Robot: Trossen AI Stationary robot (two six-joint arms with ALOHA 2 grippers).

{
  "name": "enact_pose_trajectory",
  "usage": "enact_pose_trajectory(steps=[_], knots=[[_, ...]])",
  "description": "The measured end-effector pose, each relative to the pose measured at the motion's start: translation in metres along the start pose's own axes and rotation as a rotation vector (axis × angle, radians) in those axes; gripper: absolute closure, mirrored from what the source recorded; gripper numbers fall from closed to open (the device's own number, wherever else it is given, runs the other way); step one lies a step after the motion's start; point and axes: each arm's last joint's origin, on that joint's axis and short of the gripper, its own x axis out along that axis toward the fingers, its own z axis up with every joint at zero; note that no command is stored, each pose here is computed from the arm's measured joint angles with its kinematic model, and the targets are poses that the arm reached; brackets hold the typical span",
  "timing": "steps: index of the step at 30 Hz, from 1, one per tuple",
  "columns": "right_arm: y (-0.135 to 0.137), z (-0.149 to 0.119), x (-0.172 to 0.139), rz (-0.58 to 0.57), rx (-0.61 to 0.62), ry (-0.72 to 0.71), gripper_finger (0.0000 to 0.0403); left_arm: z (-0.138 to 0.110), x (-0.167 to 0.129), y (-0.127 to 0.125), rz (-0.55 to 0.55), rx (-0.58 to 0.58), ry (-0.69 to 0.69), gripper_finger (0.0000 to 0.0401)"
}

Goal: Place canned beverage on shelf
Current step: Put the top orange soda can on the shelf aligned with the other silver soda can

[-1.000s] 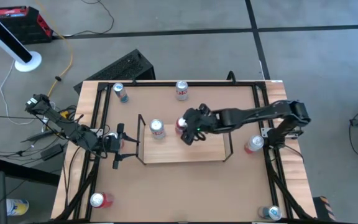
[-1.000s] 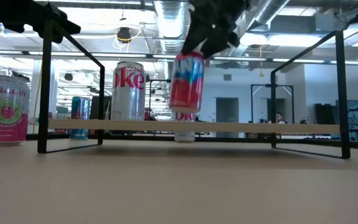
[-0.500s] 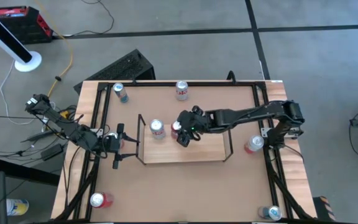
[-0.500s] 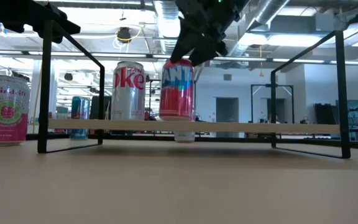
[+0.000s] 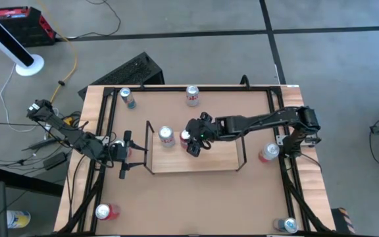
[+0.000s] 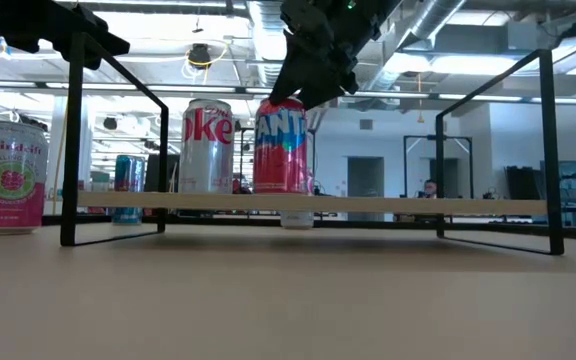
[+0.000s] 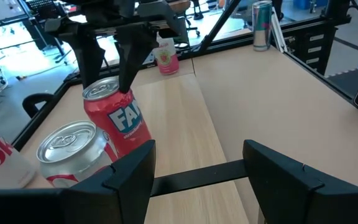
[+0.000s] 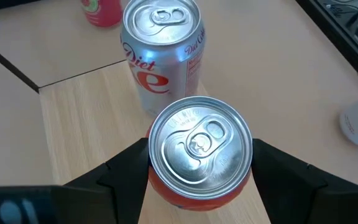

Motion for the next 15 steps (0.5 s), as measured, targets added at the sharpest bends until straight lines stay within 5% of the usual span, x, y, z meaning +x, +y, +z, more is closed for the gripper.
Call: enact_pose_trajectory(steps=[15], knots=[[-0.0011,-0.0005,0.0008,-0.002,-0.002,0.006,0.0112,0.0,0.0,0.0,0.0,0.0,0.0,0.0173]])
